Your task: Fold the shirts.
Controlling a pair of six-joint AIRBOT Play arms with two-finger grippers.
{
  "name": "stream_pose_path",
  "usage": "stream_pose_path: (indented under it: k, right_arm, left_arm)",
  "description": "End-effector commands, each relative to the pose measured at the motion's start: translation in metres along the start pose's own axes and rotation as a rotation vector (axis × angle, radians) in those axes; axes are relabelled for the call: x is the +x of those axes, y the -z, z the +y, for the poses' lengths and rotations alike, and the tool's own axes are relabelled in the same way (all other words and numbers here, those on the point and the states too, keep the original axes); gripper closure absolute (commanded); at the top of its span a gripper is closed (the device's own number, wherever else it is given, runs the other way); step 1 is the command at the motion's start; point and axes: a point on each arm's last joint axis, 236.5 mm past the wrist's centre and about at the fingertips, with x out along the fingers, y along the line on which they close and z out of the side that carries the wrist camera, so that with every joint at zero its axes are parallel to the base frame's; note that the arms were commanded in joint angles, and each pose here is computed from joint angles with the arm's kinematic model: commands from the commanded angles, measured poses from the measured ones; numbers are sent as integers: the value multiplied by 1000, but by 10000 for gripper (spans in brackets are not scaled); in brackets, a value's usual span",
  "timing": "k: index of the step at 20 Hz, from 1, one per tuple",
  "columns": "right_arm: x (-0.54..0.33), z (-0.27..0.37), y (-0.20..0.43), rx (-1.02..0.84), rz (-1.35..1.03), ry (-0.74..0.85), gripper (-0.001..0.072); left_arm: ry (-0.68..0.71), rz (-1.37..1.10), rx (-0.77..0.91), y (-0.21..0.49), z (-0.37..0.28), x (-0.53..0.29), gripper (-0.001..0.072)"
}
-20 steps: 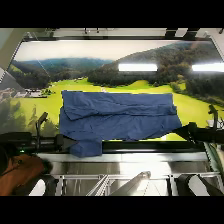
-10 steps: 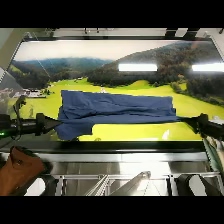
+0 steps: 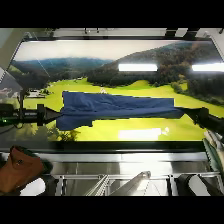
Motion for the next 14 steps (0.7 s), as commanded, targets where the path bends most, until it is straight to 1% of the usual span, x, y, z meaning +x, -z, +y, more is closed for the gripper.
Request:
stream_pose_path:
  k: [1, 5, 8, 11, 14]
  right_arm:
    - [32, -16, -18, 16, -75, -16, 693]
    - [60, -46, -13, 69, -81, -32, 693]
    - [78, -59, -5, 85, -68, -37, 693]
    - [91, -63, -2, 54, -45, -26, 692]
    - [98, -56, -14, 7, -47, -29, 692]
  left_arm:
    - [-11, 14, 51, -39, -2, 7, 684]
    - [-18, 21, 58, -82, 13, 11, 685]
    - [-2, 58, 12, -92, 33, 23, 685]
    - [-1, 73, -22, -92, 51, 33, 684]
    - [-26, 43, -10, -100, 64, 38, 692]
